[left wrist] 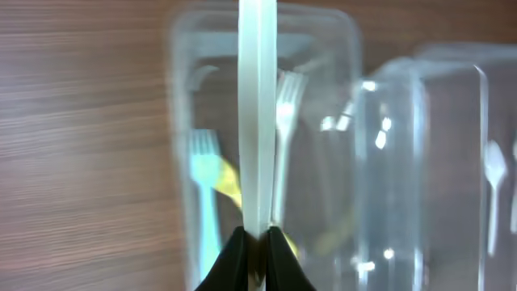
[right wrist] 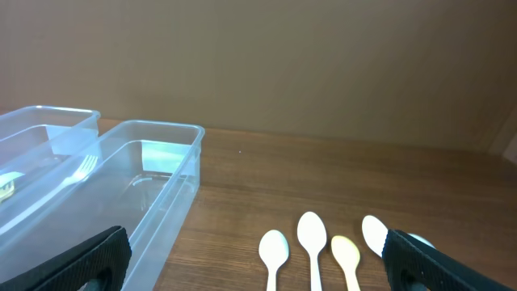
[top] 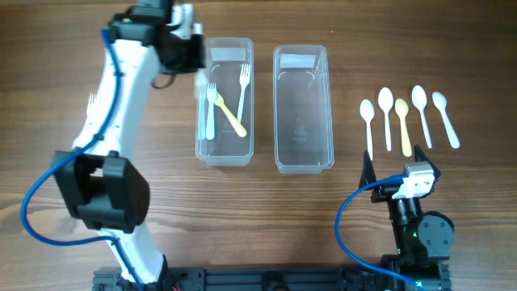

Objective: Pack container
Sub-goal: 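Drop the white fork into the left container, then reach the left gripper to the last white fork and grasp it, then carry the last white fork into the left container and release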

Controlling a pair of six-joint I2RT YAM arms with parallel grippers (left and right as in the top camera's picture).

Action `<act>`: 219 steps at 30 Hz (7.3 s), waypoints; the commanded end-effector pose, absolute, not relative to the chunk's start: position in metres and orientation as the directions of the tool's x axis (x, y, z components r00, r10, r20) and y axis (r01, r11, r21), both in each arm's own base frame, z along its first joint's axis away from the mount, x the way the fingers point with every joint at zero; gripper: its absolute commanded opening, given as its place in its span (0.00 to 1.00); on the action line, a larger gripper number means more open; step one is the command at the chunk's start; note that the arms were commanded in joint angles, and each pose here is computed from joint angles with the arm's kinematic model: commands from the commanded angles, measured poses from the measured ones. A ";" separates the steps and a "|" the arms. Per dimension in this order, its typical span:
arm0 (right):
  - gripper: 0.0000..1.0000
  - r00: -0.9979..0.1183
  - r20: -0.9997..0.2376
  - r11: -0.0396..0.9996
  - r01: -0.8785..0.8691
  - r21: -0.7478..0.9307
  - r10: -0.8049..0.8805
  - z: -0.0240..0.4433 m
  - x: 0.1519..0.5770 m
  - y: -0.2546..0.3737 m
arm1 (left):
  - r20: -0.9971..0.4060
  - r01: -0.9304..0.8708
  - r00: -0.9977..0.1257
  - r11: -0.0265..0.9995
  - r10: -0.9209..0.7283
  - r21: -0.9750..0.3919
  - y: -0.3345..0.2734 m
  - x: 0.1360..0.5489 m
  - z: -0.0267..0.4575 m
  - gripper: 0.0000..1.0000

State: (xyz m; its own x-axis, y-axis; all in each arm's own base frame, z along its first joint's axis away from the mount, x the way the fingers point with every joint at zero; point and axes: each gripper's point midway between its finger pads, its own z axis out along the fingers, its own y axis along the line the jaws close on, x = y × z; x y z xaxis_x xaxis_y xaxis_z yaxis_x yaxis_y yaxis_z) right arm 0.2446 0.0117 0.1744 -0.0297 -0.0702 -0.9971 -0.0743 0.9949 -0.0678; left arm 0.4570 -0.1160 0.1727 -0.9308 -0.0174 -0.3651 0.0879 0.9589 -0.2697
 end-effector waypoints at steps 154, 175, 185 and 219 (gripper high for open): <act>1.00 -0.022 -0.998 0.997 -0.066 -0.051 -0.052 0.175 0.245 0.011 | -0.140 -0.533 -0.832 0.843 -0.537 -0.065 0.169 0.408 0.029 0.75; 1.00 -0.022 -0.998 0.997 -0.066 -0.051 -0.052 0.175 0.245 0.011 | 0.044 -0.542 -0.840 0.840 -0.540 -0.036 0.159 0.385 -0.038 0.18; 1.00 -0.022 -0.998 0.997 -0.066 -0.051 -0.052 0.175 0.245 0.011 | -0.013 -0.540 -0.841 0.839 -0.541 0.061 0.179 0.385 0.004 0.04; 1.00 -0.022 -0.998 0.997 -0.066 -0.051 -0.052 0.175 0.245 0.011 | -0.275 0.056 -0.962 0.977 -0.003 -0.206 -0.150 0.471 0.118 0.69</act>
